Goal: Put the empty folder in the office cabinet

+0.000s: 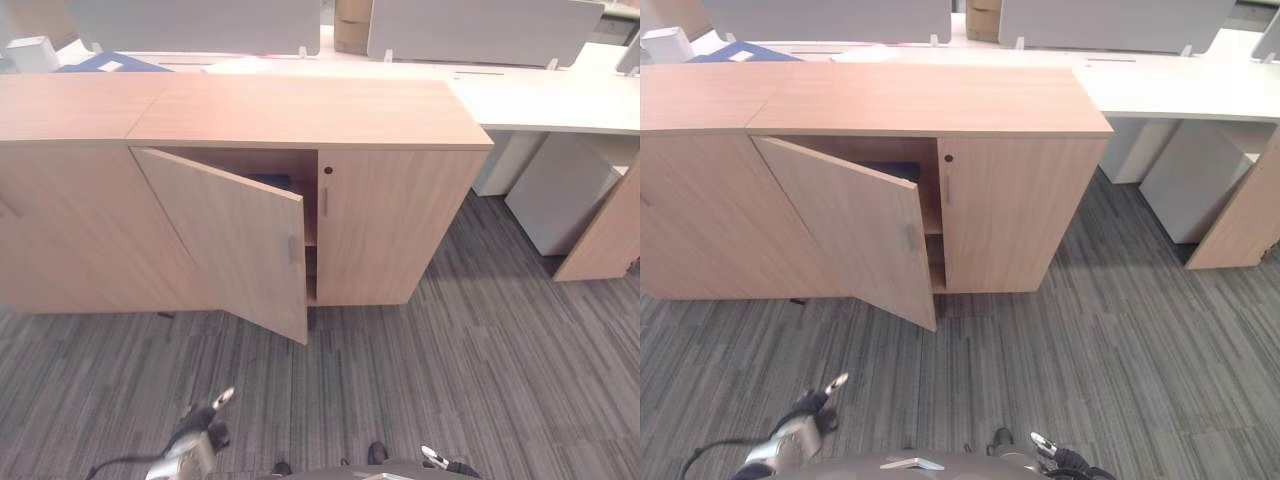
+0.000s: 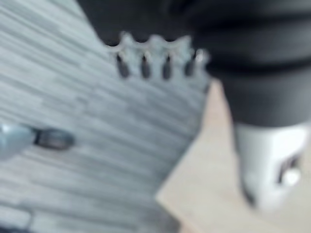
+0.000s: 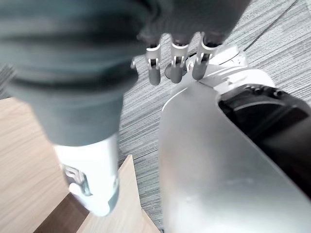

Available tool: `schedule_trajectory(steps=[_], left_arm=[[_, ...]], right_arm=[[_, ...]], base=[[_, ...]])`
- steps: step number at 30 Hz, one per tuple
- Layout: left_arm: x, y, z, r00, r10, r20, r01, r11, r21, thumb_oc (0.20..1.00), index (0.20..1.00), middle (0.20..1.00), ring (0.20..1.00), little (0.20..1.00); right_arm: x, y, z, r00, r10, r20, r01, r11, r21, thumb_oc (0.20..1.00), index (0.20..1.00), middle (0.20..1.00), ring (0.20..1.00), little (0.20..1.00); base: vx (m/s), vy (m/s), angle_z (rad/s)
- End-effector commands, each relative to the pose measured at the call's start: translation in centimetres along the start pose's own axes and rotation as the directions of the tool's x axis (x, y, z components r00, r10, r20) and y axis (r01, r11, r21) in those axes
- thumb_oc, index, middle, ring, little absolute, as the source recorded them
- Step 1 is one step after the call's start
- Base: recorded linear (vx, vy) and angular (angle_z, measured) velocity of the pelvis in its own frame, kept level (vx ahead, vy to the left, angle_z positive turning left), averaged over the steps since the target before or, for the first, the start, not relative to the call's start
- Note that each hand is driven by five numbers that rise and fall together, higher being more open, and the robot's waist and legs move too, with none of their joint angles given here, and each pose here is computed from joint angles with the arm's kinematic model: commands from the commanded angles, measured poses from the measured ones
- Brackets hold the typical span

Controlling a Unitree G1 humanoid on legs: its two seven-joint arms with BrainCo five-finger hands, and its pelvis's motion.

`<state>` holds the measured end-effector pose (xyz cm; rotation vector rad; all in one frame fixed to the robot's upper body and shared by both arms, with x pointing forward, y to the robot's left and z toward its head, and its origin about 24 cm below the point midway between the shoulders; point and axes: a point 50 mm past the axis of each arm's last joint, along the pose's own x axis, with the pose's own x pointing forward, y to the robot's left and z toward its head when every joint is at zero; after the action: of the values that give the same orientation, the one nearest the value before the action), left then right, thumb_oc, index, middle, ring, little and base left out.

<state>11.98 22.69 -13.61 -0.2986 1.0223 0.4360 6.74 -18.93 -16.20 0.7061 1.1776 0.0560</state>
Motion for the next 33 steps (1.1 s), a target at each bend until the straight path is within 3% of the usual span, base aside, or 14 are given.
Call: schedule_trajectory(steps=[1, 7, 13, 22, 33], left_arm=[[0.7, -1.4, 2.2, 0.993, -0.011, 0.121, 0.005, 0.999, 0.051, 1.000, 1.000, 1.000, 1.000, 1.000], [0.9, 1.3, -1.4, 0.986, 0.165, -0.029, -0.165, 0.986, -0.027, 1.000, 1.000, 1.000, 1.000, 1.000], [0.1, 4.1, -5.4, 0.932, 0.297, -0.206, -0.292, 0.955, 0.054, 1.000, 1.000, 1.000, 1.000, 1.000], [-0.4, 5.6, -6.5, 0.925, 0.293, -0.241, -0.304, 0.952, -0.011, 1.000, 1.000, 1.000, 1.000, 1.000], [-0.2, 4.9, -6.1, 0.941, 0.257, -0.222, -0.266, 0.964, -0.013, 1.000, 1.000, 1.000, 1.000, 1.000]], right_arm=[[1.0, 1.8, 1.7, 0.995, 0.091, 0.040, -0.090, 0.996, -0.019, 1.000, 1.000, 1.000, 1.000, 1.000], [1.4, 2.0, 1.4, 0.996, 0.086, 0.015, -0.086, 0.996, -0.020, 1.000, 1.000, 1.000, 1.000, 1.000], [1.8, 2.4, 1.1, 0.998, 0.061, -0.010, -0.062, 0.996, -0.063, 1.000, 1.000, 1.000, 1.000, 1.000], [1.7, 2.3, 1.4, 0.998, 0.053, 0.018, -0.052, 0.998, -0.036, 1.000, 1.000, 1.000, 1.000, 1.000], [1.8, 2.4, 1.5, 0.998, 0.059, 0.018, -0.058, 0.998, -0.027, 1.000, 1.000, 1.000, 1.000, 1.000]], base=[[0.00, 0.000, 0.00], [0.02, 0.002, 0.06], [0.00, -0.002, 0.03], [0.00, 0.000, 0.01], [0.00, -0.004, 0.05]])
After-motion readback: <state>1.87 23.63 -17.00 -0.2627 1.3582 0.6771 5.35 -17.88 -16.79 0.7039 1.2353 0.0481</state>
